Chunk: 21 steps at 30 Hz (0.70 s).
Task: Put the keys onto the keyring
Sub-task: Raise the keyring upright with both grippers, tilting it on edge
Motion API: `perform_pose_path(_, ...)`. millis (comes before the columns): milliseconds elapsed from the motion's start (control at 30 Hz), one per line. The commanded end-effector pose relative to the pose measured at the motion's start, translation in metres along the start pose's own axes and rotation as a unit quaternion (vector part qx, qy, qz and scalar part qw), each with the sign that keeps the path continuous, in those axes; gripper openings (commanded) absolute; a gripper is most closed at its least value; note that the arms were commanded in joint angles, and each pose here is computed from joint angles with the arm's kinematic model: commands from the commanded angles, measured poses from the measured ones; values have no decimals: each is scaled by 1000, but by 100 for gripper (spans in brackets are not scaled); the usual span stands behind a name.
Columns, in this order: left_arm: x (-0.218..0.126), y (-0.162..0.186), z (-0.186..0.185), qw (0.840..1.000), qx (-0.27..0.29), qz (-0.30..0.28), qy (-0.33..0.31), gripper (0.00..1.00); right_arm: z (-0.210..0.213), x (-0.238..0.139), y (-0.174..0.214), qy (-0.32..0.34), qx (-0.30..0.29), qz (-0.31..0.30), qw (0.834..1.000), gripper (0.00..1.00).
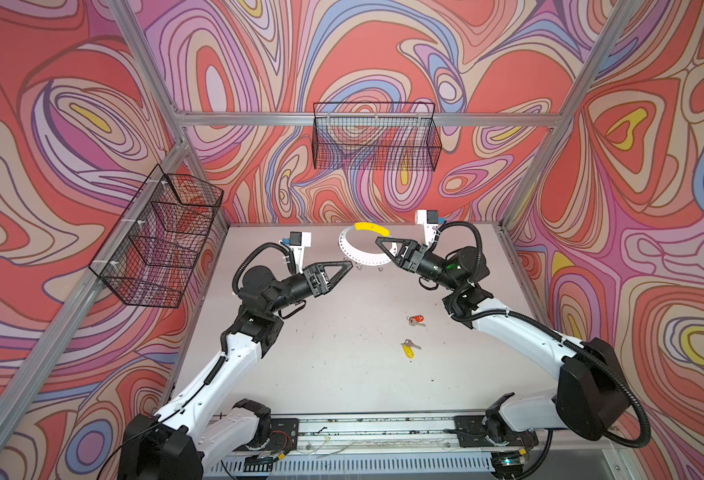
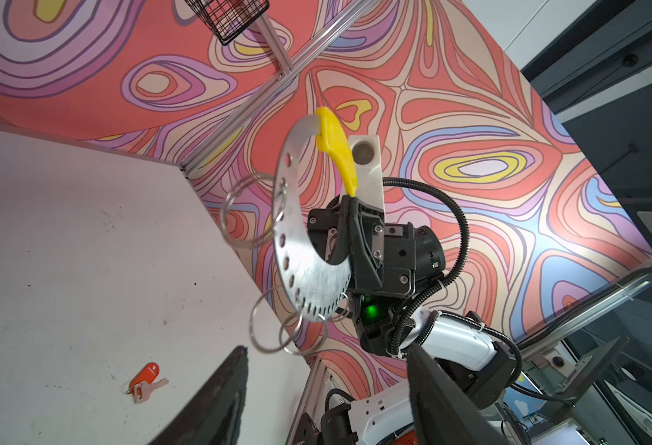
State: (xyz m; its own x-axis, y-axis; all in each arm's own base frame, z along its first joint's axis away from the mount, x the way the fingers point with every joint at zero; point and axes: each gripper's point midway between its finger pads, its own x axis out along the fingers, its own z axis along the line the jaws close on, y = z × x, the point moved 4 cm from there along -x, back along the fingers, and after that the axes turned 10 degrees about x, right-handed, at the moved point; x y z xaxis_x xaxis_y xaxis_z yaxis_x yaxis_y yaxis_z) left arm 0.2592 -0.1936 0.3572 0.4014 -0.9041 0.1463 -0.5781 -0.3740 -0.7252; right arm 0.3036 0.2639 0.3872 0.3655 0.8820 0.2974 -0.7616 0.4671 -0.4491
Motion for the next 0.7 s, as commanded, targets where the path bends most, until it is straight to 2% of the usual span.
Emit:
perform_pose_path(0,12,-14,-11,999,25,-17,23,68,11,5,-1,-35,1,-11,999,0)
perform_pose_path(200,21,-21,-5,999,24,-35,26,67,13,6,0,-41,0,-11,999,0)
perform_pose_path(333,25,-26,-5,998,18,-40,39,61,8,6,2,-44,8,-13,999,0)
perform_pose_path(467,27,-29,-5,998,9,-48,48,48,4,6,3,-50,18,-13,998,0)
perform_pose_path(600,29,-29,-5,997,-4,-45,58,29,-1,6,5,-47,23,-14,999,0)
perform_pose_path(667,29,-29,-6,997,-6,-43,60,24,-3,6,5,-46,23,-14,999,0)
